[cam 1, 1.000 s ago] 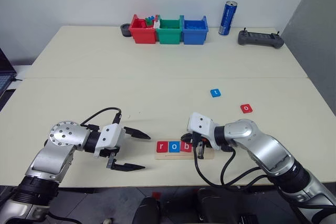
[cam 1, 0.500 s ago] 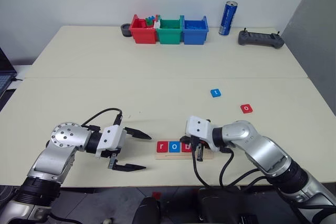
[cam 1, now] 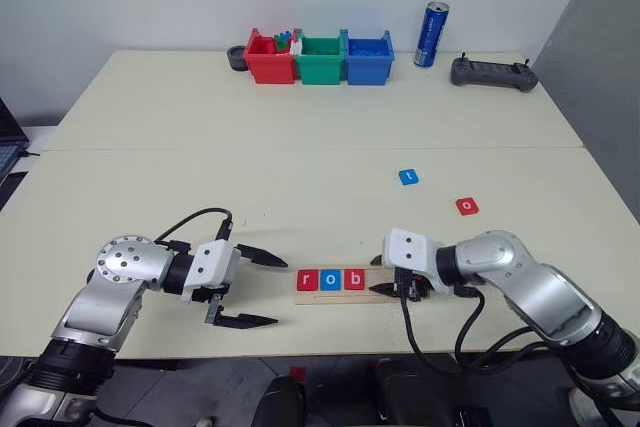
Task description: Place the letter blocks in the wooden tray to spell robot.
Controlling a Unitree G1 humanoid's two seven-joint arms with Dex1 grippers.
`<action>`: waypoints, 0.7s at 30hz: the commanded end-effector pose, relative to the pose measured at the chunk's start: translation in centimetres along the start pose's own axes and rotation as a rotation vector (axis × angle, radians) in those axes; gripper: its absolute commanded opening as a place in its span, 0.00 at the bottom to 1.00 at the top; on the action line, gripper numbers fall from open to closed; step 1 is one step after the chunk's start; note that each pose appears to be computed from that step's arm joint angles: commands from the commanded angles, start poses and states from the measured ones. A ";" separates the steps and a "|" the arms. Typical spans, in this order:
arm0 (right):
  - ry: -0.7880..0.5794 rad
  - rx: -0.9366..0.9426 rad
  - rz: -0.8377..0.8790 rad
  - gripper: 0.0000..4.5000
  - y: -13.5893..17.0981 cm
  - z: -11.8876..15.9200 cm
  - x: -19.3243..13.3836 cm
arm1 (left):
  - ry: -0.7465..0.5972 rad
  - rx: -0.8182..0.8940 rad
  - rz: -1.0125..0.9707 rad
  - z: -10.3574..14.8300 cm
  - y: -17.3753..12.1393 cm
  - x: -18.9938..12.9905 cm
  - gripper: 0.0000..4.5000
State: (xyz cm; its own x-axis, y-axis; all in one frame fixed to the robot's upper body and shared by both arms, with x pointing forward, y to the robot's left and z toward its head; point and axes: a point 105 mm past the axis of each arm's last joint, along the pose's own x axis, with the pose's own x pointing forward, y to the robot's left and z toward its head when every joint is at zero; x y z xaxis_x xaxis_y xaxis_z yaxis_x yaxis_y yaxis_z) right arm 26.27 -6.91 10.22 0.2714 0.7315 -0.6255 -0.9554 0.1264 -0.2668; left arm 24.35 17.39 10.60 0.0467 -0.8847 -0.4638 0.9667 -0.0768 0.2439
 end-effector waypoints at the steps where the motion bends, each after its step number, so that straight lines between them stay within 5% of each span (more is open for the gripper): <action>1: -0.031 -0.027 -0.025 0.46 -0.7 1.2 -0.8 | -0.002 0.034 0.011 0.7 0.3 -0.3 1.00; 8: -0.010 -0.046 0.016 0.01 -0.1 1.2 -1.0 | -0.003 0.036 0.016 0.6 0.5 -0.2 1.00; 21: 0.053 -0.064 0.039 0.01 0.6 0.0 0.4 | 0.005 0.032 0.019 -0.2 0.3 -0.4 1.00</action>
State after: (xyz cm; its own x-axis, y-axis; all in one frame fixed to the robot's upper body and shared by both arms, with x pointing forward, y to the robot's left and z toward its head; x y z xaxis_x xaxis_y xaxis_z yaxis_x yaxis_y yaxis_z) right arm 25.69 -6.94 9.19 0.2263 0.6926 -0.6849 -0.9663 0.0711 -0.2474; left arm 24.63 17.80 10.28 0.0606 -0.8799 -0.4712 0.9655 -0.0681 0.2514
